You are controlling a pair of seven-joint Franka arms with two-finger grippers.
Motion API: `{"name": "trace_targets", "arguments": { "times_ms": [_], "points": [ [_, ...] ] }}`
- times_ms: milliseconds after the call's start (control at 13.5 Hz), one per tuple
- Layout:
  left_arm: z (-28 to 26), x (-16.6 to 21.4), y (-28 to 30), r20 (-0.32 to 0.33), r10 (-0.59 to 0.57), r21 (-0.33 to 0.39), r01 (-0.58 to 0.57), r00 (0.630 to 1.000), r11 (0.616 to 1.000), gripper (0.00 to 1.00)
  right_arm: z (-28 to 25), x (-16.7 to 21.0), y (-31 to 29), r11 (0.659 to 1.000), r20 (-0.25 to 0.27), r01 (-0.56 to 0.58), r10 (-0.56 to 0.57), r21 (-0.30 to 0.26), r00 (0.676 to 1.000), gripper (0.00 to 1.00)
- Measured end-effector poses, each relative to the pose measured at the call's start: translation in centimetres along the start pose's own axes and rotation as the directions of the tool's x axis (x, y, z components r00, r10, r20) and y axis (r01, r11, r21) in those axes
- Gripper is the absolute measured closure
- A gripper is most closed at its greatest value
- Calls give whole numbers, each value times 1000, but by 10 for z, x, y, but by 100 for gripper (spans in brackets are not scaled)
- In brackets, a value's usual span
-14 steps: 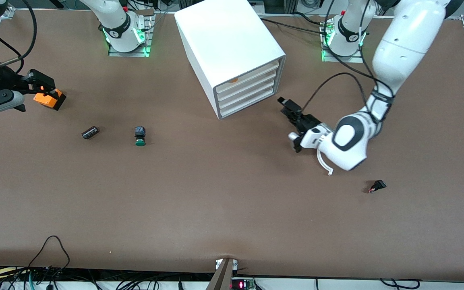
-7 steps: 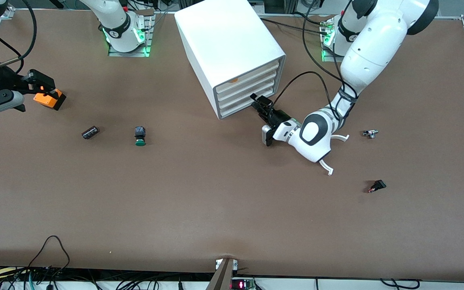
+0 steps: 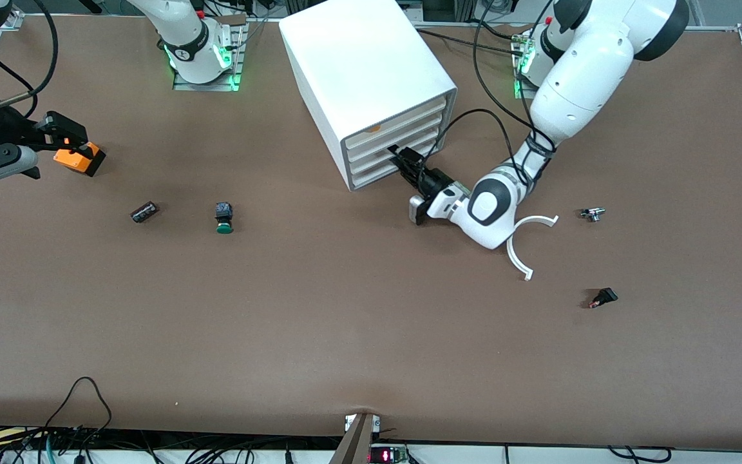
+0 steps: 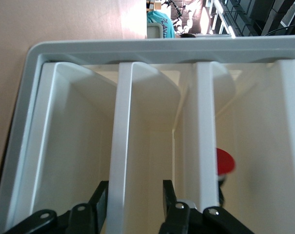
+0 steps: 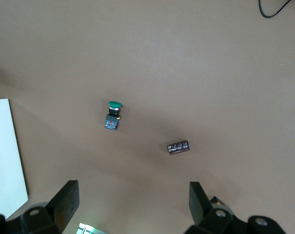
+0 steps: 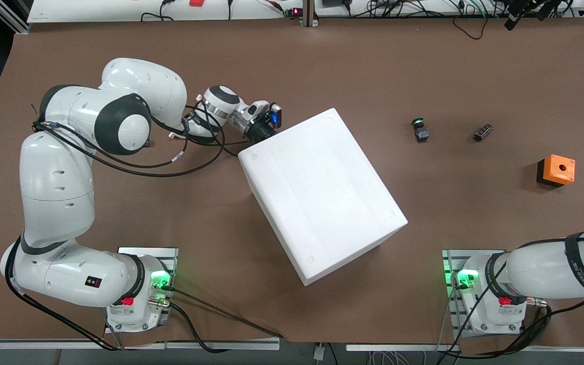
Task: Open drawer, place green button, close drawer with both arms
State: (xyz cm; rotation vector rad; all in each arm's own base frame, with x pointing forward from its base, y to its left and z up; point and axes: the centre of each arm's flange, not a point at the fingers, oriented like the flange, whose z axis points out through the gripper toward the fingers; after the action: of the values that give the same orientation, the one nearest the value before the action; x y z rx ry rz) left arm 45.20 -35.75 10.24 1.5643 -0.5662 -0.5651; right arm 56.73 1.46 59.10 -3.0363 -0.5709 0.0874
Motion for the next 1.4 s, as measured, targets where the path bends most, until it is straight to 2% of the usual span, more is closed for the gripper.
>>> {"name": "trace_targets", "arguments": {
  "times_ms": [222,296,443,591,1109,1404],
  "points": [
    [18,0,-4,3,3,18,-3,1000,1000,58,0,-1,3,1000,0,-5,5,0,1000,0],
    [17,0,-4,1,3,19,-3,1000,1000,66,0,-1,3,1000,0,-6,6,0,1000,0],
    [14,0,-5,-3,6,23,-6,1000,1000,89,2,0,4,1000,3,-8,8,1,1000,0],
    [12,0,-5,-6,14,25,-14,1000,1000,93,5,1,6,1000,9,-9,9,3,1000,0],
    [-8,3,-6,-33,25,42,-23,999,999,93,12,6,2,998,23,-57,57,-17,998,0],
    [-38,10,-4,-70,42,77,-36,997,996,93,17,14,-13,997,32,-76,76,-17,997,0]
  ]
}}
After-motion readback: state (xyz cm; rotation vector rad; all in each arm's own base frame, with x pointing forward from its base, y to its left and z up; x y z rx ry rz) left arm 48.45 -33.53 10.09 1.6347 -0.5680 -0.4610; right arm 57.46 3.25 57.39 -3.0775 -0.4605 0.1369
